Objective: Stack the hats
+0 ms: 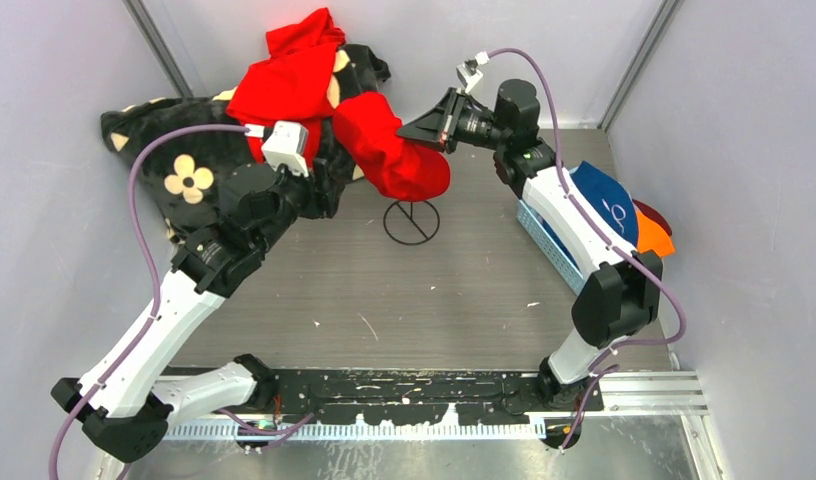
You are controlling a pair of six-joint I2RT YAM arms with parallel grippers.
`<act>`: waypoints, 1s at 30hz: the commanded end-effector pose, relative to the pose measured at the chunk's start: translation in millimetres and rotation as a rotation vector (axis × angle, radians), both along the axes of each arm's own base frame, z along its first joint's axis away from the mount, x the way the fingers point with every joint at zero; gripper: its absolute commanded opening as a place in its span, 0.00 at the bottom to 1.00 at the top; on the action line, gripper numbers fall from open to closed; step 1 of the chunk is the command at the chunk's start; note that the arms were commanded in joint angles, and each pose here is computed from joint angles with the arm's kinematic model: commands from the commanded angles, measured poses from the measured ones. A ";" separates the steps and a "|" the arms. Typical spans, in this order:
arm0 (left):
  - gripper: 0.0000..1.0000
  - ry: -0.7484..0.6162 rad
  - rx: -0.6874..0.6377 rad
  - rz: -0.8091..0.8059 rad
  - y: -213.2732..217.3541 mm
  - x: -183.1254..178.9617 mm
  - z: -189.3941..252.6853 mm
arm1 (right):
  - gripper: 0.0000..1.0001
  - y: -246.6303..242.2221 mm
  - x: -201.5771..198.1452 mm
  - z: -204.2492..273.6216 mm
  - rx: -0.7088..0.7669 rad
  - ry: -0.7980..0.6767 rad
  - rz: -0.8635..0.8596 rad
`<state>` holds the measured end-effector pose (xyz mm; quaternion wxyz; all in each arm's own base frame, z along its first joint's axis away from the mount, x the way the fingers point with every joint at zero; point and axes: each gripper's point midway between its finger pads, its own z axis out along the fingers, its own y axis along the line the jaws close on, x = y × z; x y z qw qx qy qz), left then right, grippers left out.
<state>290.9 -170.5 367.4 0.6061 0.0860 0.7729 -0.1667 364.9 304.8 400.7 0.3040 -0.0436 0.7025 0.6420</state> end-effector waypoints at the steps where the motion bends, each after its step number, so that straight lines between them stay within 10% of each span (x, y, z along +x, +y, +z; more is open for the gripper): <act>1: 0.58 -0.058 -0.035 0.015 2.5 1.0 26.6 | 0.01 -4.7 8.5 37.6 0.056 -0.120 -0.019; 30: 0.58 -0.007 -0.010 -0.016 -34.7 41.8 5.9 | 0.01 -69.4 86.3 -71.1 -0.013 0.033 -0.179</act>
